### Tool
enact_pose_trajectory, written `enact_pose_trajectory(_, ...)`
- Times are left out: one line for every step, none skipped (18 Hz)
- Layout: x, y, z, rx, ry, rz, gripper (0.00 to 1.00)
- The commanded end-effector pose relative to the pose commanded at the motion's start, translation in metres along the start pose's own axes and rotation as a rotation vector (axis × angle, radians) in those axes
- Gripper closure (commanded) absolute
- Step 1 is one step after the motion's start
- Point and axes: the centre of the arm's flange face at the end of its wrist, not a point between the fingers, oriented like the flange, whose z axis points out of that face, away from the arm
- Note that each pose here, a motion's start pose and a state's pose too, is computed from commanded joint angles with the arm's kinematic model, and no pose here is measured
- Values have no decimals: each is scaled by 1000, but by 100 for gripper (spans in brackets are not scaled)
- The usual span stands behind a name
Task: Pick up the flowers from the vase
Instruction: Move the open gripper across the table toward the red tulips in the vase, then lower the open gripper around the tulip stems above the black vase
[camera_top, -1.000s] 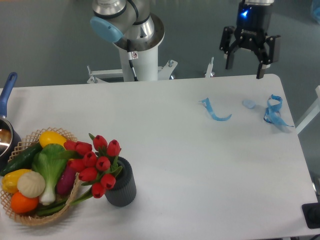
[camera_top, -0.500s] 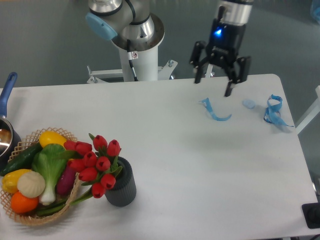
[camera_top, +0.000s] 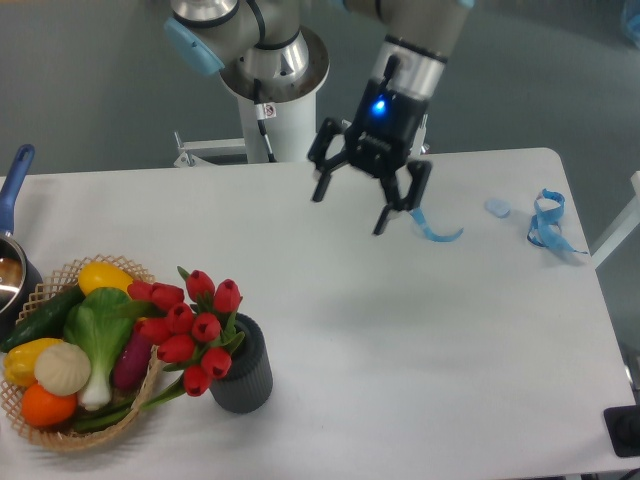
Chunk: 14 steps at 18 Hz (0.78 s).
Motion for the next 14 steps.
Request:
enact_pose_trajectory(3,-5,8,4,17,9,0)
enact_pose_trajectory(7,-8,16,5,33,17,0)
enact_pose_trajectory(10,-7,22,4,46,16,0)
enact_pose_trajectory(11,-8,25,11,53,18,0)
enact_pose_trajectory(10,-7,33,13,65,22,0)
enact_pose_trajectory(8,-7,44,16,68,43,0)
enact_pose_trajectory(4,-6,60,20,74,69,0)
enact_pose_trajectory(5,-8,69,25,75,92,0)
enact_pose_trajectory(4,-9,74,27,75,105,0)
enact_pose_trajectory(-3,-8,79,27,78,105,0)
enact_pose_trajectory(-4,-10,84,27,85,109,0)
enact_pose_trajectory(-4,-14,90,27,95,117,0)
enact_pose_trajectory(-5,-16,92,28,97,122,0)
enact_pose_trajectory(-9,-16,96,28,100,124,0)
